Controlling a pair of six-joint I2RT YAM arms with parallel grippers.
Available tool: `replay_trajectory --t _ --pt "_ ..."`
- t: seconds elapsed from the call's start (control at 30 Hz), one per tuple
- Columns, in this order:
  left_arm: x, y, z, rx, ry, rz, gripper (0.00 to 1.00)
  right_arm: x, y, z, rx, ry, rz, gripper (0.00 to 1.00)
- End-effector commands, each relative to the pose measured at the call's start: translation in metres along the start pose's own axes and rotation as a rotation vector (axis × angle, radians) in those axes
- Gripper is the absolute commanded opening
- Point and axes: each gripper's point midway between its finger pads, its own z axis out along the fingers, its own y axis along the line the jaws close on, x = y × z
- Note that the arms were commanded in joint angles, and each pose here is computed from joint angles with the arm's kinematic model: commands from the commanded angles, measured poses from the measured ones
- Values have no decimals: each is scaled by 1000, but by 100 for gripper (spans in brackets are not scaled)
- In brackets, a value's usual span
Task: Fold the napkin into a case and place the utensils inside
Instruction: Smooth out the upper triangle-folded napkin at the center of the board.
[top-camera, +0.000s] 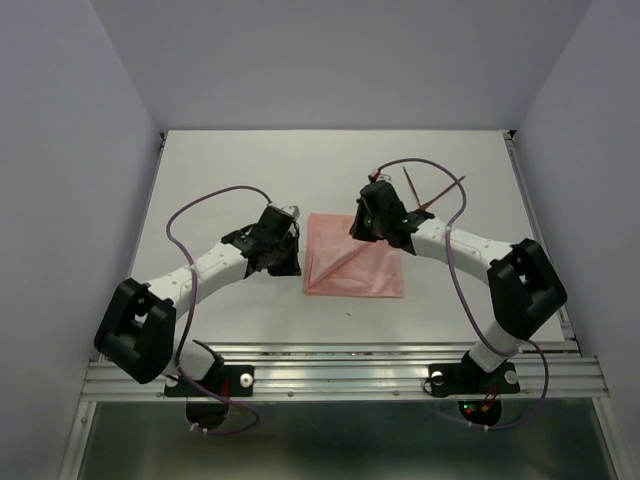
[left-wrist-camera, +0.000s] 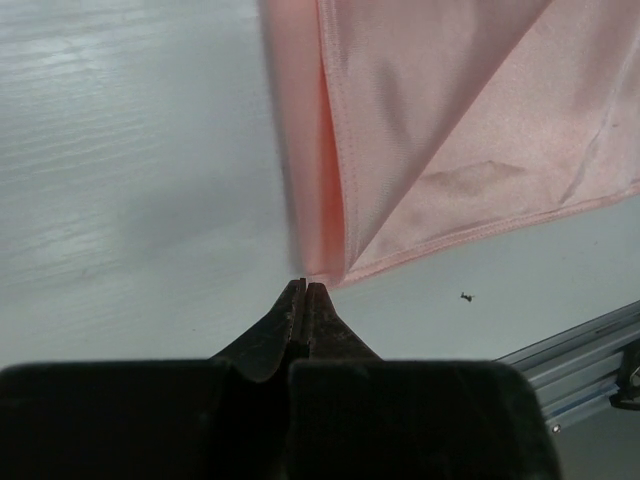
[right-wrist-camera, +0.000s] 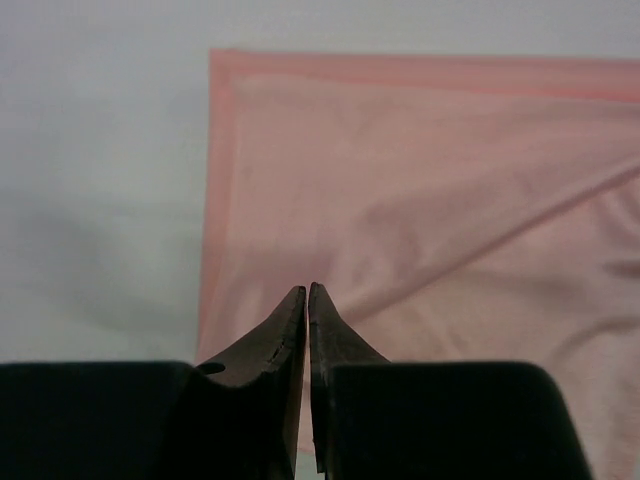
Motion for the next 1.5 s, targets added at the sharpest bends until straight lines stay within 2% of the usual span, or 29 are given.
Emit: replay_trajectory --t 0.0,0.17,0.43,0.77,0.97,1.27,1.47 --pt "-13 17 -19 -58 -52 -6 0 44 54 -3 -162 99 -48 10" --pt "-19 32 -27 -104 -81 -20 0 78 78 3 -210 172 -72 10" --pt "-13 37 -24 -109 -68 -18 0 123 66 36 -138 257 -97 9" --pt "-19 36 -27 -103 -92 -17 0 94 88 6 -178 173 -134 10" --pt "-20 39 -26 -108 -97 -25 0 115 106 -4 -221 205 -147 10" --pt "-20 43 -27 -119 -100 -28 0 150 95 24 -185 278 -154 9" --pt "-25 40 -29 -109 -111 -35 0 135 104 16 -207 243 -167 9"
